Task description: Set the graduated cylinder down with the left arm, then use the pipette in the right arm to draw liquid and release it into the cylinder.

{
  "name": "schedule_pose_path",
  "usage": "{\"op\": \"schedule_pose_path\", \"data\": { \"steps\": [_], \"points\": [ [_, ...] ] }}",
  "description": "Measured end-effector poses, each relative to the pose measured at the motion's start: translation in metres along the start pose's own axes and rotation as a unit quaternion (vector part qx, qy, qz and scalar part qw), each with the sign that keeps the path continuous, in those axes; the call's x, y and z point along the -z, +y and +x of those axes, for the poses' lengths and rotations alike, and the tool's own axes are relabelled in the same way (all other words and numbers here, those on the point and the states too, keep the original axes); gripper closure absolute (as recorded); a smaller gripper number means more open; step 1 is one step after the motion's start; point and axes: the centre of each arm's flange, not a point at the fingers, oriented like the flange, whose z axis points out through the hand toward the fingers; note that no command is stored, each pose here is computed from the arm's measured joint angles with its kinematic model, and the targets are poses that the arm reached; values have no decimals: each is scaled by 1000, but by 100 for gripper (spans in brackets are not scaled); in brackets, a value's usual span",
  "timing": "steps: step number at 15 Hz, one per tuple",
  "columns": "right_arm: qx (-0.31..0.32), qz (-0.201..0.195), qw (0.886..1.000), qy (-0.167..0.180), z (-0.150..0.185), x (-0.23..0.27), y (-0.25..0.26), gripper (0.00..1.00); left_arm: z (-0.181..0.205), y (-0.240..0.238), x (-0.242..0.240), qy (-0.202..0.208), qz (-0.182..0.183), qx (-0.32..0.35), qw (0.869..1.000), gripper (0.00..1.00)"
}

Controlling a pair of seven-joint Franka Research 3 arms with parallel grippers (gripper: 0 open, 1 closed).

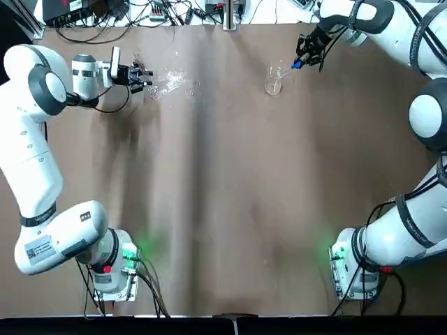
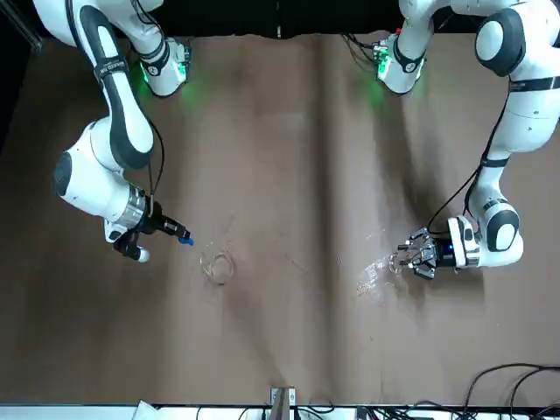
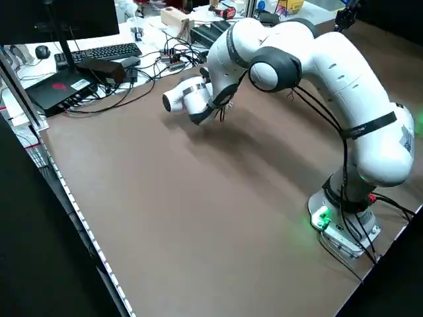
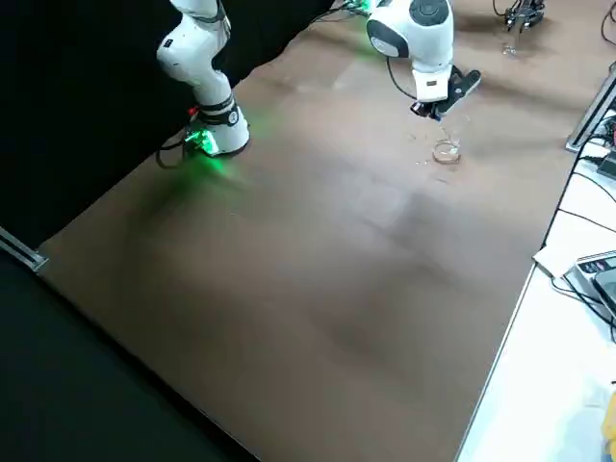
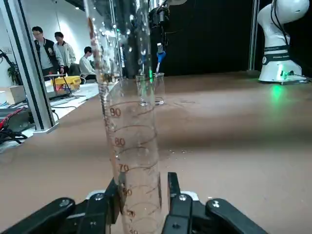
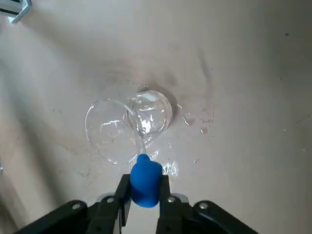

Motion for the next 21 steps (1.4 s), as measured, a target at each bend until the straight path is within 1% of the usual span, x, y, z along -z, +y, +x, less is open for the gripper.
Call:
{"op": "schedule_pose_path", "data": {
  "steps": [2, 11, 13, 14, 16, 21],
  "points": [
    [0, 0, 1000, 0, 0, 0, 0, 73, 0, 0, 0, 0, 0, 0, 1000, 58],
    [2, 4, 1000, 7, 3, 6, -4, 73, 0, 0, 2, 0, 2, 1, 1000, 56],
    [2, 5, 1000, 9, 5, 9, -4, 73, -1, 0, 4, 0, 3, 1, 1000, 58],
    [2, 5, 1000, 10, 6, 10, -4, 73, -1, 0, 4, 0, 3, 1, 1000, 63],
    [2, 6, 1000, 11, 6, 11, -5, 73, 0, 0, 4, 0, 3, 1, 1000, 66],
    [1, 5, 1000, 10, 7, 12, -4, 73, 0, 0, 4, 0, 3, 1, 1000, 66]
  ]
}}
